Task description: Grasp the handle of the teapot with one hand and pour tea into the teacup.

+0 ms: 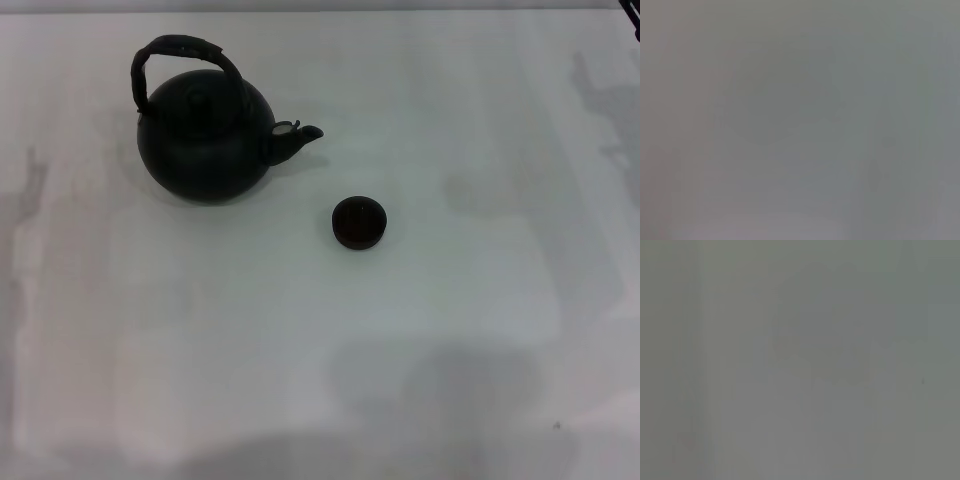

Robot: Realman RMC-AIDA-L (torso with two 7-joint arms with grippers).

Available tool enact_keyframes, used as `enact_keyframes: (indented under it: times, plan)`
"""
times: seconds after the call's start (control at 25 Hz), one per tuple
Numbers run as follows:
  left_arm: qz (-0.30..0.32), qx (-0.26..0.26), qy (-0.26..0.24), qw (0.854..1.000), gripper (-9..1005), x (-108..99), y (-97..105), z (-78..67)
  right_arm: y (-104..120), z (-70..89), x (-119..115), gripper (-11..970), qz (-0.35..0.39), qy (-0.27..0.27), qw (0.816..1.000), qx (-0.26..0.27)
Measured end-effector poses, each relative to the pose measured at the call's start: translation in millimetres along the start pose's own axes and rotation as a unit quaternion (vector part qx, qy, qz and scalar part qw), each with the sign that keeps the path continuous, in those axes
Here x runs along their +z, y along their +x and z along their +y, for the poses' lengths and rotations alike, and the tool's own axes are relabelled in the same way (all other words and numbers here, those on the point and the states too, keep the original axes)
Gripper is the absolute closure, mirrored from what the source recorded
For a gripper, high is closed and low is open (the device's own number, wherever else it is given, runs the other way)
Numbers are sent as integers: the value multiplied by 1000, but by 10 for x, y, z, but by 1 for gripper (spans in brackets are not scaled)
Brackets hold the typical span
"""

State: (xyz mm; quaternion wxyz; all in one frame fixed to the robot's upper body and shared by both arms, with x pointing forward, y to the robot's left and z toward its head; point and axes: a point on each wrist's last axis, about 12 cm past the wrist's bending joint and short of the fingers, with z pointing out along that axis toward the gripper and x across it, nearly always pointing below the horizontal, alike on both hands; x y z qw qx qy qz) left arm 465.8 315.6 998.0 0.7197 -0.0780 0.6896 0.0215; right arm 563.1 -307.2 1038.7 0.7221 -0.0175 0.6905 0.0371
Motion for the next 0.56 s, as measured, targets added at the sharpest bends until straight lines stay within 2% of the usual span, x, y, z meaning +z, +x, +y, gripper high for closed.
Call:
enact_keyframes:
  times: [0.56]
  plan:
    - [7, -9, 21, 1000, 150, 84, 3, -120, 27, 19, 30, 117, 15, 3, 1000, 4]
